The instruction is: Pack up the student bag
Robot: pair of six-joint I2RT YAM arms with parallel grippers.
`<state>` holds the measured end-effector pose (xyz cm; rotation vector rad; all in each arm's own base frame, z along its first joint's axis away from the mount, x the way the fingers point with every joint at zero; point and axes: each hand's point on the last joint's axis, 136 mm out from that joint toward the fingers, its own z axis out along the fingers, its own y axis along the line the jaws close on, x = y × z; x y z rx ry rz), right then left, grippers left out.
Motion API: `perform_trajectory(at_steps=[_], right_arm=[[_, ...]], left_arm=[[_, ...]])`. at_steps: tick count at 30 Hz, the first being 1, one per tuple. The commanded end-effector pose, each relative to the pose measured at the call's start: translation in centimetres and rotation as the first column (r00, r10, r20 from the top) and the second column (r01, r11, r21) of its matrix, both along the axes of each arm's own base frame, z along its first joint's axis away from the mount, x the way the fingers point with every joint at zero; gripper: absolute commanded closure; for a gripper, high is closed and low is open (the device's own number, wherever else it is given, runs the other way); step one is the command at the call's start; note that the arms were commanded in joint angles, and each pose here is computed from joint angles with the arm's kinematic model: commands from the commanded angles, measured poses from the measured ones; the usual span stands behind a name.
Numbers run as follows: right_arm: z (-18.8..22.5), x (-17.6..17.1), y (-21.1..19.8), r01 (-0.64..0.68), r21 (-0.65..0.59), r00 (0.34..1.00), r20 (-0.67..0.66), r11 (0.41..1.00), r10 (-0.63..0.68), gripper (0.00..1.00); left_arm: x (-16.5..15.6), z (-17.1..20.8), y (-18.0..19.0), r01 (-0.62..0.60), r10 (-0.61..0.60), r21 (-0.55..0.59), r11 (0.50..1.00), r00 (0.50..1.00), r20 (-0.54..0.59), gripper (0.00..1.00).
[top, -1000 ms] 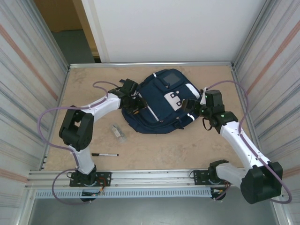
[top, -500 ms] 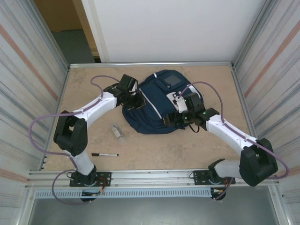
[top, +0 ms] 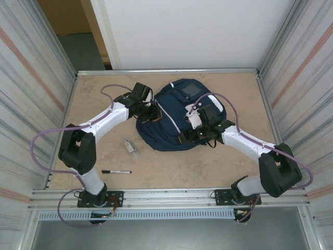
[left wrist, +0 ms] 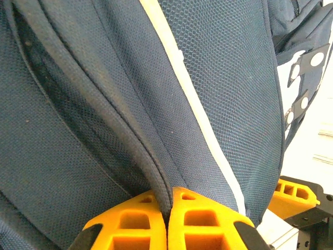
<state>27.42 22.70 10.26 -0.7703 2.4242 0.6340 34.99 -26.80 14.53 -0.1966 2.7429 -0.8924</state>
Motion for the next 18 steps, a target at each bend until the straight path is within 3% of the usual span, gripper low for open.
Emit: perform_trajectory(at_steps=[1,4,6,10,15,18], right_arm=[[1.9,-1.2,1.9,-0.102,0.095,0.992,0.079,0.990,0.095,0.28],[2.0,-0.8,1.9,-0.086,0.104,0.991,0.111,0.991,0.075,0.41],[1.7,-0.2,1.6,-0.054,0.080,0.993,0.109,0.995,0.045,0.57],[1.7,0.6,1.6,-0.029,0.061,0.995,0.100,0.998,0.023,0.78],[2.4,0.2,2.1,-0.006,0.068,0.995,0.101,0.998,-0.001,0.95],[3.2,-1.2,3.3,-0.046,0.110,0.995,0.088,0.993,0.036,0.98]], left_arm=[[-1.4,3.7,-2.0,0.081,-0.078,-0.122,0.989,0.996,0.031,1.00],[-1.3,3.5,-1.9,0.080,-0.076,-0.121,0.989,0.997,0.031,1.00],[-1.5,3.3,-2.0,0.076,-0.074,-0.132,0.988,0.997,0.024,1.00],[-1.6,3.3,-2.0,0.079,-0.076,-0.138,0.987,0.997,0.027,1.00],[-1.7,3.3,-2.0,0.061,-0.057,-0.156,0.986,0.998,0.031,1.00],[-1.6,2.8,-1.6,0.016,-0.011,-0.143,0.990,0.999,0.032,0.97]])
